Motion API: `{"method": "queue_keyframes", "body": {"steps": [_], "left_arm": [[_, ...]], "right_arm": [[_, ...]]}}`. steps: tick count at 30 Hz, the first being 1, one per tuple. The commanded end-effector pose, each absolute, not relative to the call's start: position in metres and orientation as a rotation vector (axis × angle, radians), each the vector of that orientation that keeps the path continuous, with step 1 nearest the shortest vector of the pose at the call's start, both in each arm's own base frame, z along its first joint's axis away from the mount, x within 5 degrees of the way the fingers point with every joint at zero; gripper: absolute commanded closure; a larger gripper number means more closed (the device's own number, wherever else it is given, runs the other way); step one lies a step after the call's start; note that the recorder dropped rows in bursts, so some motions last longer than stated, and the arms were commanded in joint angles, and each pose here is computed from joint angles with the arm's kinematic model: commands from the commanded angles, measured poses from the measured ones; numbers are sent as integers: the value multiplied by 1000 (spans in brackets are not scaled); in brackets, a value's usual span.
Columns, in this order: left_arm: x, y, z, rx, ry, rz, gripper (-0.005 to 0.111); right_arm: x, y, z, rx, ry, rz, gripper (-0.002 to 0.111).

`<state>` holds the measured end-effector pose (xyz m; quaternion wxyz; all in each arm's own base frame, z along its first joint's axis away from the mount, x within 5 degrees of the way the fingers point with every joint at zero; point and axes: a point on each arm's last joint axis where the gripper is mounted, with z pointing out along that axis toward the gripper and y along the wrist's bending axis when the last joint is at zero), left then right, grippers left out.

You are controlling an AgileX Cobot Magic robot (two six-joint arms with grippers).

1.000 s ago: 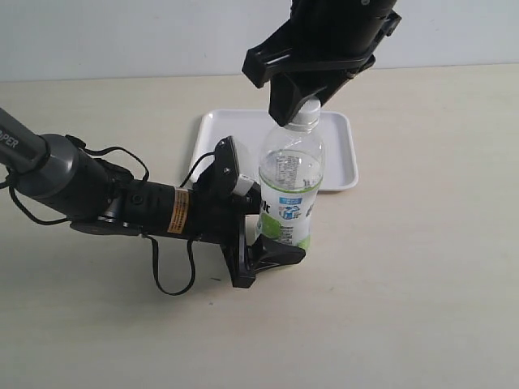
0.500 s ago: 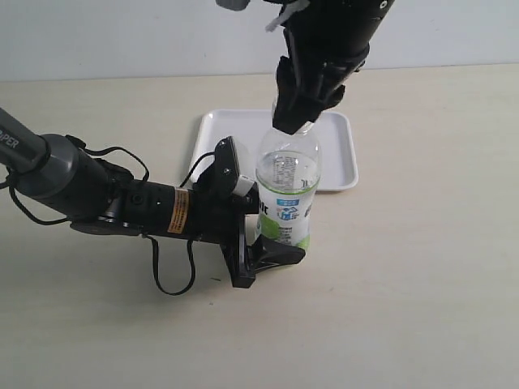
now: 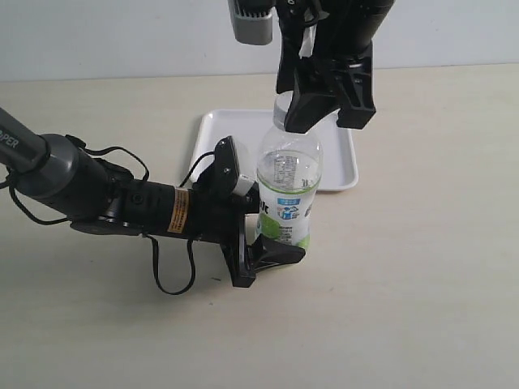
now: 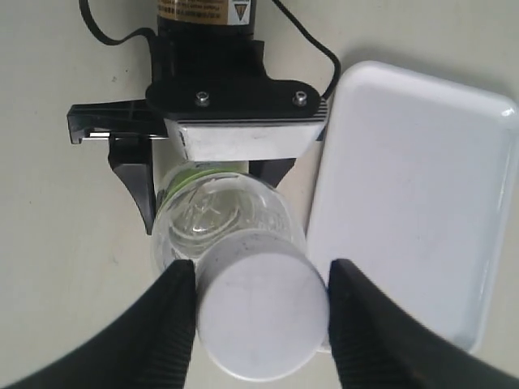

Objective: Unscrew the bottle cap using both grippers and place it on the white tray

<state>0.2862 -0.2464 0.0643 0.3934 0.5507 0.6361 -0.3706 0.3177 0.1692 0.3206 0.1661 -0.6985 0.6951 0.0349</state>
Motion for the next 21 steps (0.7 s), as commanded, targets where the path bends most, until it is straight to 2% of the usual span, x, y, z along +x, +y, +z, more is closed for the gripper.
{"method": "queue_keyframes", "body": {"steps": [1, 4, 14, 21], "left_arm": [[286, -250, 74, 1380, 1566, -966, 107], [286, -250, 74, 1380, 1566, -966, 107], [287, -250, 74, 1381, 1562, -963, 107], [287, -250, 74, 1381, 1562, -963, 107]], "right_arm": [[319, 168, 324, -1969, 1980, 49, 62], [319, 168, 325, -1931, 2016, 62, 54], [316, 170, 330, -1822, 2086, 126, 39], [306, 168, 347, -1731, 2096, 162, 38]]}}
